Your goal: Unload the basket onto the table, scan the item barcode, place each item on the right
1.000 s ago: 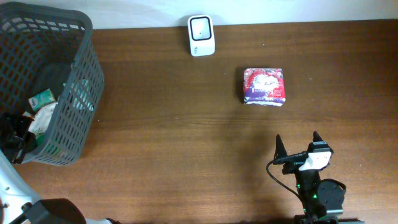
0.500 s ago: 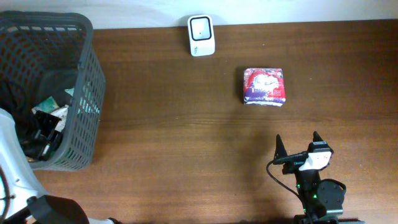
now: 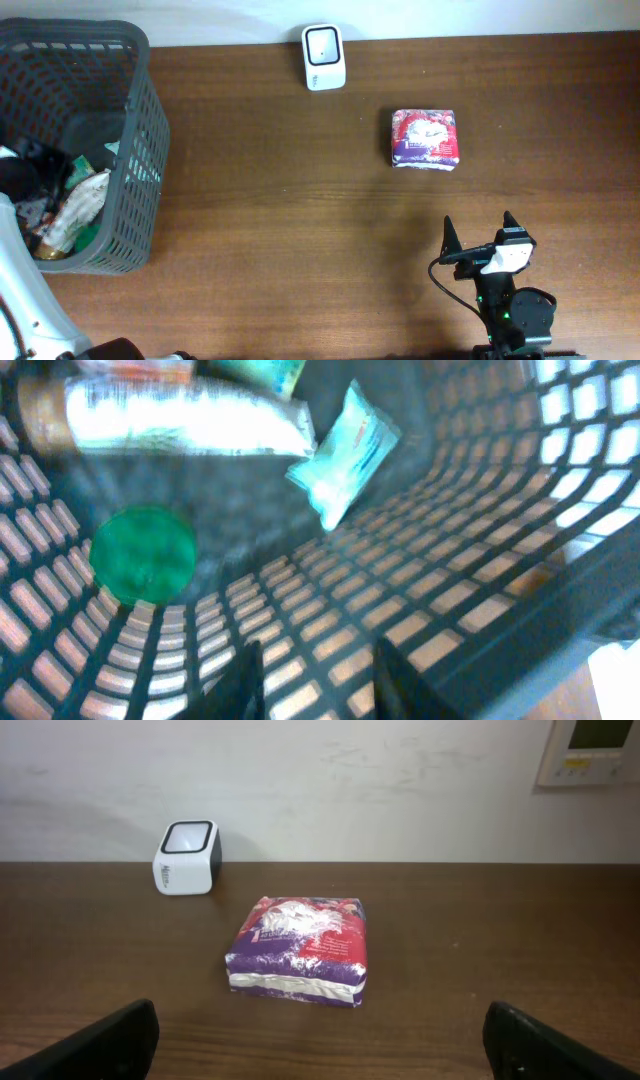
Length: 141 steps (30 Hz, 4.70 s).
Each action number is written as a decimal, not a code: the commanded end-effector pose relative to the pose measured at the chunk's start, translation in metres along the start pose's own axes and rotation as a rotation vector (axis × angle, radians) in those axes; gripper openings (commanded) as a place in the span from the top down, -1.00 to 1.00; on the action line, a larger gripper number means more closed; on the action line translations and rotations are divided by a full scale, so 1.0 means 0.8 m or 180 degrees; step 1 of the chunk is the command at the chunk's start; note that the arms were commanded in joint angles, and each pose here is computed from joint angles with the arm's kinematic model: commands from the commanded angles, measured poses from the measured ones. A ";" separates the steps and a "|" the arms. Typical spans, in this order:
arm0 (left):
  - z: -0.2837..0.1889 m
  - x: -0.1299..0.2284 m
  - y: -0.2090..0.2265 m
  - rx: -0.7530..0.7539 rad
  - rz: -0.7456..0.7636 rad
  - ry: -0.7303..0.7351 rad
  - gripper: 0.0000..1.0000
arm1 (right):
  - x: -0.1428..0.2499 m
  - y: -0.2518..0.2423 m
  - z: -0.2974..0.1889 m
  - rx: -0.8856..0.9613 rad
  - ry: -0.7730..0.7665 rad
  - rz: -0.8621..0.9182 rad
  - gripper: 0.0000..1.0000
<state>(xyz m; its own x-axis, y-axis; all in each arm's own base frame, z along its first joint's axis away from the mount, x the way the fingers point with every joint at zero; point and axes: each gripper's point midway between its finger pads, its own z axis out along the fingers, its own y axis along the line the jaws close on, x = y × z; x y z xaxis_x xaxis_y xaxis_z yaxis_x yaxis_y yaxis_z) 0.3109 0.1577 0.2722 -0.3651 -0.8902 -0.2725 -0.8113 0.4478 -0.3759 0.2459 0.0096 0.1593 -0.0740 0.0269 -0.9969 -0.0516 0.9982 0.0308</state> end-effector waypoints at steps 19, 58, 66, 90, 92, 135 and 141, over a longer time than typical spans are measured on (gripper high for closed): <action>0.101 -0.028 0.082 -0.1233 0.0553 0.0383 -0.99 | 0.004 0.000 0.000 0.0004 0.0017 0.0008 -0.97; 0.209 0.087 0.159 -0.1454 0.0913 0.1851 -0.26 | 0.004 0.000 0.000 0.0004 0.0017 0.0008 -0.97; 0.199 0.077 0.138 -0.1281 0.0875 0.1826 -0.15 | 0.004 0.000 0.000 0.0004 0.0017 0.0008 -0.97; -0.106 -0.044 -0.109 0.0939 0.1342 -0.0218 -0.22 | 0.004 0.000 0.000 0.0004 0.0017 0.0008 -0.97; -0.137 -0.034 -0.134 0.1355 0.1458 -0.0307 -0.22 | 0.004 0.000 0.000 0.0004 0.0017 0.0008 -0.97; 0.215 0.519 -0.326 0.0624 0.4464 0.1256 -0.33 | 0.004 0.000 0.000 0.0004 0.0017 0.0008 -0.97; 0.249 0.552 -0.313 0.0541 0.4566 0.1360 -0.50 | 0.004 0.000 0.000 0.0004 0.0017 0.0008 -0.97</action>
<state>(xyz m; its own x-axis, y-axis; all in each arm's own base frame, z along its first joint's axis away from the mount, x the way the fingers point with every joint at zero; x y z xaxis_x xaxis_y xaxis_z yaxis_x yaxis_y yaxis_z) 0.4486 -0.3211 0.0826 -0.9088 0.3403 -0.2413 0.3786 0.9157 -0.1346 0.2459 0.0096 0.1593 -0.0740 0.0257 -0.9969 -0.0517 0.9982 0.0296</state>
